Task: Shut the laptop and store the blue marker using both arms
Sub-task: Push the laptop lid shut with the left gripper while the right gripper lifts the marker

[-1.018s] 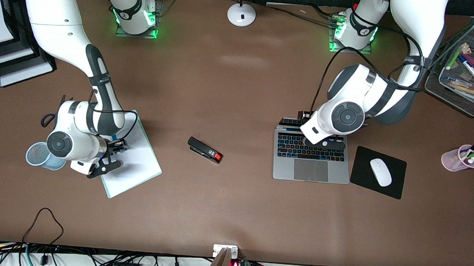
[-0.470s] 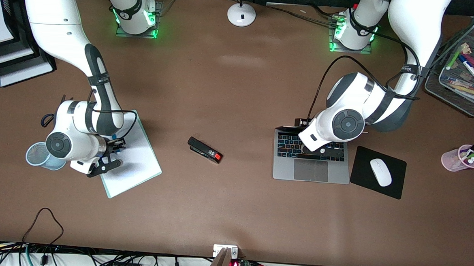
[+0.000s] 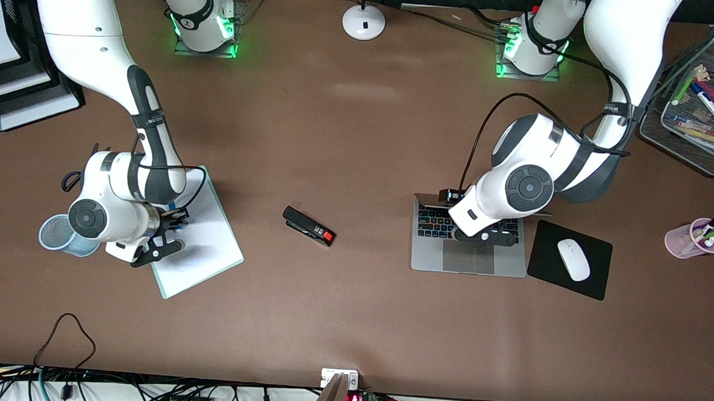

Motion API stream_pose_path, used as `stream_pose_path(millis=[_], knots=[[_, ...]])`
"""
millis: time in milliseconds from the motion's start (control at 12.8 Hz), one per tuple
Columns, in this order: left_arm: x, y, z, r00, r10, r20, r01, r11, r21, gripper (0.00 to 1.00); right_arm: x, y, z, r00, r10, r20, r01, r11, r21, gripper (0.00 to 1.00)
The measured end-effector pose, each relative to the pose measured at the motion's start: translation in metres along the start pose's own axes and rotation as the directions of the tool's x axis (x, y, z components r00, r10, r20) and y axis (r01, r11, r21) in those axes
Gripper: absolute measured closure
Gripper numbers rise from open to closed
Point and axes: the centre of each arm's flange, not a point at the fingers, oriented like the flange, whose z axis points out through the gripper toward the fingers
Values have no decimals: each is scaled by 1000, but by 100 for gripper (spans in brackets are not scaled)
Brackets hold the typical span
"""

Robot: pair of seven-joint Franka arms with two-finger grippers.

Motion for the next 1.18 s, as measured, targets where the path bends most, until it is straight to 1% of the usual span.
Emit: stream_pose_path(millis=[157,235,313,392,470,548,627,705,1018,1175], knots=[[7,0,8,1000,-3,-13,3,1000,-13,0,0,0,0,1000,0,0,0,1000,0,59],[10,-1,12,1000,-6,-22,5,1000,-20,0,0,0,0,1000,0,-1,0,1000,0,62],[14,-3,15,999,-10,-36,9,1000,-28,0,0,0,-1,1000,0,-1,0,1000,0,63],[19,-4,18,999,-13,-50,12,999,-34,0,0,0,-1,1000,1,-2,-1,1000,0,69],[23,-6,22,998,-12,-63,10,999,-32,0,0,1,-1,1000,1,-2,-1,1000,0,69],[26,-8,26,997,-6,-74,4,1000,-16,0,0,1,-1,1000,1,-3,-1,1000,-1,77],[28,-10,30,997,-2,-77,1,1000,-6,0,1,1,-2,1000,1,-4,-1,1000,-1,77],[31,-10,33,997,-1,-78,0,1000,-5,0,1,1,-2,1000,1,-5,-1,1000,-1,84],[48,-8,48,993,-2,-115,-2,999,-35,0,1,1,-3,1000,1,-6,-1,1000,-1,84],[52,-7,60,994,-4,-113,-1,999,-44,0,2,1,-5,1000,1,-10,-1,1000,-3,84]])
